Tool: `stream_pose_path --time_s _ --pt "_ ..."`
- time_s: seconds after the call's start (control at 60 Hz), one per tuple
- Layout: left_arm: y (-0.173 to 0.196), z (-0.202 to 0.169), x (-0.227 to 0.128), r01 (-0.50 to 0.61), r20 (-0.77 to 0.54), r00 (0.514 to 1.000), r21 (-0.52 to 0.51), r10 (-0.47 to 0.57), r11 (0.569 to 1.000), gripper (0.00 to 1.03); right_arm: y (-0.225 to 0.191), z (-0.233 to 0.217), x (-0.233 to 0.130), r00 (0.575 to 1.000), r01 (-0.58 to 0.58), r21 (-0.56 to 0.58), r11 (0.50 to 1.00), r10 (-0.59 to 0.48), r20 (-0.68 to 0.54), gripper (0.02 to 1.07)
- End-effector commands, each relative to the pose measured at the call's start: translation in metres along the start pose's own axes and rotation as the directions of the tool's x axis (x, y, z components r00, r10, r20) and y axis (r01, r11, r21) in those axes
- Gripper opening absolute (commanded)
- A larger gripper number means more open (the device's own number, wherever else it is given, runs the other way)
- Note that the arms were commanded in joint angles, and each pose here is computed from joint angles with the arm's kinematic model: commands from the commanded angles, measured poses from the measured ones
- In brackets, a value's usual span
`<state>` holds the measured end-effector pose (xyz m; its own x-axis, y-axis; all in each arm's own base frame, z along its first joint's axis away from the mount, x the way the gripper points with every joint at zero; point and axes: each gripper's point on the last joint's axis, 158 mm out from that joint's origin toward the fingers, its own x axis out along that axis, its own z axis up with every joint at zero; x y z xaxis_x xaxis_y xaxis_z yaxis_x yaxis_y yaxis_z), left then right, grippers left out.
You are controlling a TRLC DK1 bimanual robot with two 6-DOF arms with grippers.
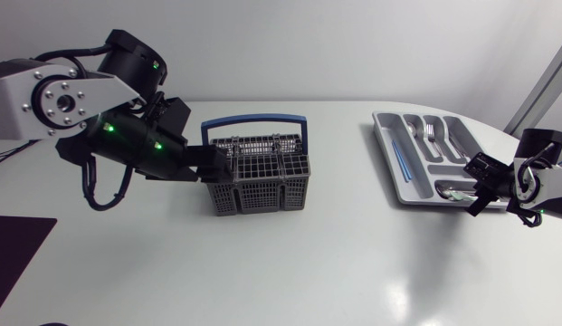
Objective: Unload the cutlery basket into the drawer organizer.
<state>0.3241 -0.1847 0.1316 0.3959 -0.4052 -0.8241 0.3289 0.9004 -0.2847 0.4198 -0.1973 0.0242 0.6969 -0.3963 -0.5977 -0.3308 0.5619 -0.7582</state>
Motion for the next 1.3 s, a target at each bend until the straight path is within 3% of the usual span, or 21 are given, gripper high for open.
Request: stream_pose_path --time_s 0.0,0.1,0.233,0.367,0.467,0.533,0.633,0.883,1.283 --pt "0.006 -0.008 -0.004 -0.015 -0.005 1.000 0.015 0.015 1.000 0.99 0.007 -0.006 0.003 1.000 -0.015 -0.029 0.999 0.014 -0.008 0.08" --pt "0.006 -0.013 -0.006 -0.015 -0.013 1.000 0.019 0.015 1.000 0.99 0.014 -0.008 0.006 0.999 -0.044 -0.025 0.999 0.044 0.002 0.10" --pt "0.007 -0.021 -0.005 -0.018 -0.028 0.999 0.017 0.018 1.000 0.99 0.031 -0.013 0.009 0.996 -0.085 -0.028 0.996 0.085 -0.007 0.34" --pt "0.008 -0.027 -0.004 -0.018 -0.037 0.999 0.020 0.018 1.000 0.99 0.046 -0.017 0.008 0.993 -0.119 -0.028 0.992 0.119 -0.008 0.50" --pt "0.008 -0.029 -0.005 -0.018 -0.039 0.999 0.021 0.019 1.000 0.99 0.049 -0.018 0.005 0.992 -0.124 -0.024 0.992 0.124 -0.008 0.80" --pt "0.008 -0.030 -0.004 -0.018 -0.042 0.999 0.022 0.019 1.000 0.99 0.040 -0.016 0.003 0.994 -0.107 -0.011 0.994 0.107 -0.001 0.92" --pt "0.008 -0.032 -0.005 -0.019 -0.045 0.999 0.020 0.020 1.000 0.99 0.023 -0.009 -0.006 0.996 -0.086 0.032 0.996 0.086 0.023 0.98" --pt "0.024 -0.041 -0.003 -0.040 -0.061 0.997 0.018 0.041 0.999 0.99 -0.026 0.020 -0.049 0.994 -0.063 0.186 0.981 0.046 0.095 1.00" --pt "0.050 -0.057 0.000 -0.074 -0.092 0.993 0.003 0.074 0.997 0.99 0.016 0.096 -0.115 0.957 -0.237 0.267 0.934 0.177 0.231 1.00"
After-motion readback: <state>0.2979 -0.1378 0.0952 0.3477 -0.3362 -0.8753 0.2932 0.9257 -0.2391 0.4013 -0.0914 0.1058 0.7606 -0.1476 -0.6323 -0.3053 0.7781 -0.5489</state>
